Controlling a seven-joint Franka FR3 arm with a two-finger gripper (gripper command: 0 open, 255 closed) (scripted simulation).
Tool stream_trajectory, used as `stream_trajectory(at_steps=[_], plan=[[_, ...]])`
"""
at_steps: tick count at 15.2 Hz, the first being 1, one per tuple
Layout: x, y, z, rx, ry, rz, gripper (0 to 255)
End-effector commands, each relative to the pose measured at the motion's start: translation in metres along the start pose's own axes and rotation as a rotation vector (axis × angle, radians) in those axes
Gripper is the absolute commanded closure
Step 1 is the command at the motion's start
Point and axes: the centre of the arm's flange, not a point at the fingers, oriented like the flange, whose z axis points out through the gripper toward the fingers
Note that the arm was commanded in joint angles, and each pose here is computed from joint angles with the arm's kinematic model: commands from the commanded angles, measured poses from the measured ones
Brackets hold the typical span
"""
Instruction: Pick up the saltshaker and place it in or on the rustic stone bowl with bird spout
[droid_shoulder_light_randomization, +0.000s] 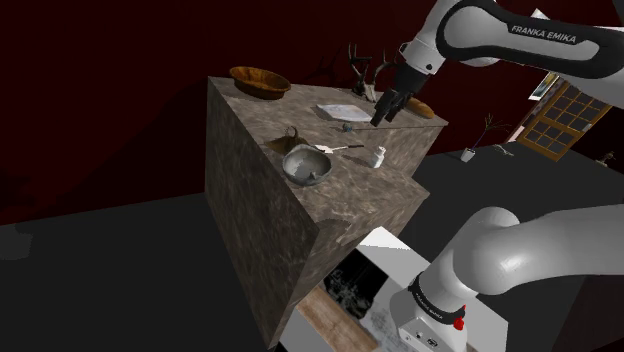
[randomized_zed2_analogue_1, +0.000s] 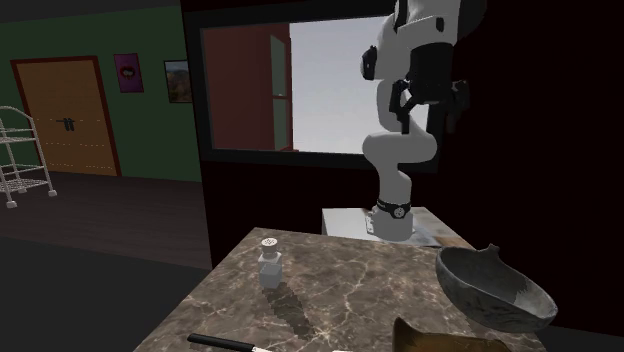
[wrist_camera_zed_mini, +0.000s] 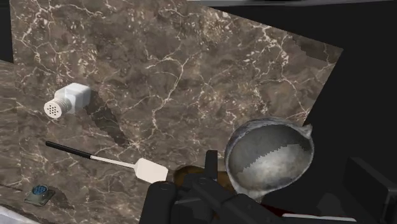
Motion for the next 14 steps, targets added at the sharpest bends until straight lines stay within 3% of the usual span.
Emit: stream_trajectory(at_steps=[1, 14], plan=[[0.004, 0.025, 0.012, -0.002, -0.01, 0.0, 0], [0.028, 0.174, 0.094, -0.007, -0.078, 0.005, 0]])
